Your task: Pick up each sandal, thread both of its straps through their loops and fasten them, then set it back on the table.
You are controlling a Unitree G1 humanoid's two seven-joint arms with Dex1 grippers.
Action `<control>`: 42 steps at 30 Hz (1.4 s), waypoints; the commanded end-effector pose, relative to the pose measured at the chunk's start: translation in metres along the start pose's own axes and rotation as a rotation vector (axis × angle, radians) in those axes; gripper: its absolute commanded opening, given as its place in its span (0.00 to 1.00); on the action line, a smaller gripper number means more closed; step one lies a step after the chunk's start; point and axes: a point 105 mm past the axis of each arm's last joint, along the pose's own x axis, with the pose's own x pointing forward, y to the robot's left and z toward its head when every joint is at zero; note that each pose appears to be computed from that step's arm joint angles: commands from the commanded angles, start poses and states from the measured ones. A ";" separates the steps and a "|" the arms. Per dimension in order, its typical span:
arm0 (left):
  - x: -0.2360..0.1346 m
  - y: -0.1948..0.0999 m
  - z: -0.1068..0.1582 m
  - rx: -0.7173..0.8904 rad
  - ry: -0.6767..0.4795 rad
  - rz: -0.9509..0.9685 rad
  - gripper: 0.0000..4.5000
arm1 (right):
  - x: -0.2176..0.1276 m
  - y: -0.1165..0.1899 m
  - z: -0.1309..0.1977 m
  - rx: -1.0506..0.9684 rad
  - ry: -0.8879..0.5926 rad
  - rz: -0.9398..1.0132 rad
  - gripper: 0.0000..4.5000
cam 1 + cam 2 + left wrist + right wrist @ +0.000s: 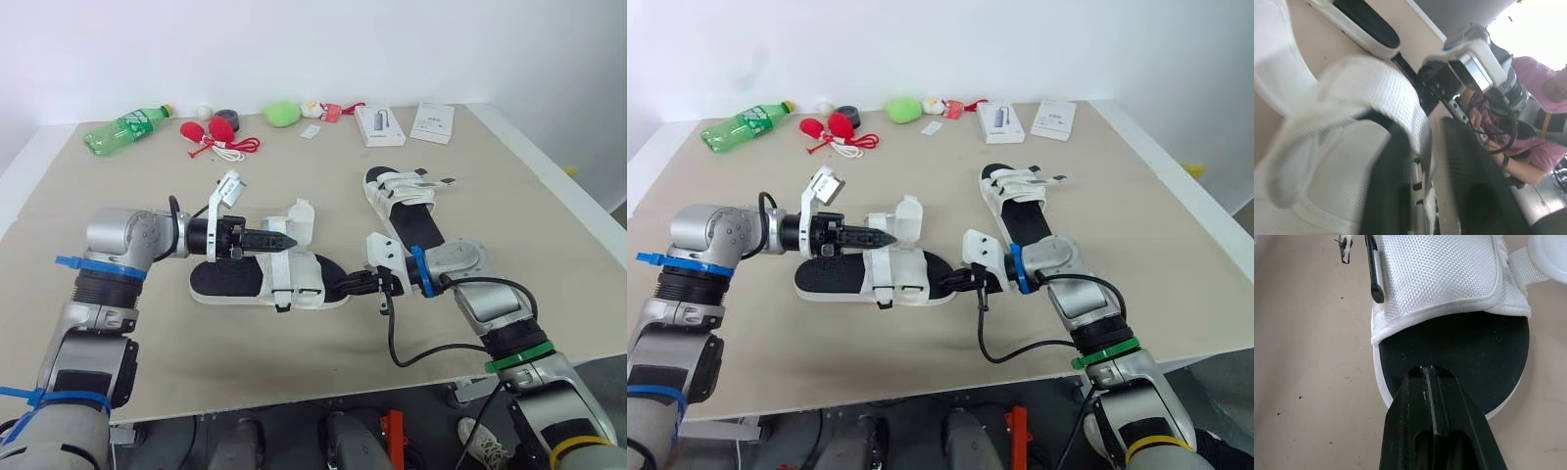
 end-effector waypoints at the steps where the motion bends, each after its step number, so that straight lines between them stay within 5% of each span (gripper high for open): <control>1: -0.003 -0.006 0.002 0.046 0.009 -0.016 0.02 | -0.005 -0.003 0.003 -0.023 0.007 -0.009 0.00; 18: -0.001 -0.020 -0.048 0.037 0.149 -0.040 0.02 | -0.004 -0.005 0.004 -0.028 0.010 0.001 0.00; 22: 0.002 -0.023 -0.019 0.024 0.027 -0.048 0.26 | -0.003 -0.006 0.005 -0.030 0.009 0.004 0.00; 23: 0.003 -0.026 -0.016 0.014 0.018 -0.059 0.42 | -0.003 -0.007 0.005 -0.031 0.009 0.005 0.00; 29: -0.001 -0.026 -0.030 0.017 0.089 -0.045 0.99 | -0.002 -0.008 0.005 -0.033 0.008 0.007 0.00; 38: -0.029 -0.013 -0.036 0.222 0.170 0.102 0.99 | -0.003 -0.006 0.002 -0.028 0.009 0.010 0.00; 42: -0.039 -0.030 -0.025 0.253 0.134 0.078 0.99 | -0.002 -0.006 0.001 -0.024 0.009 0.013 0.00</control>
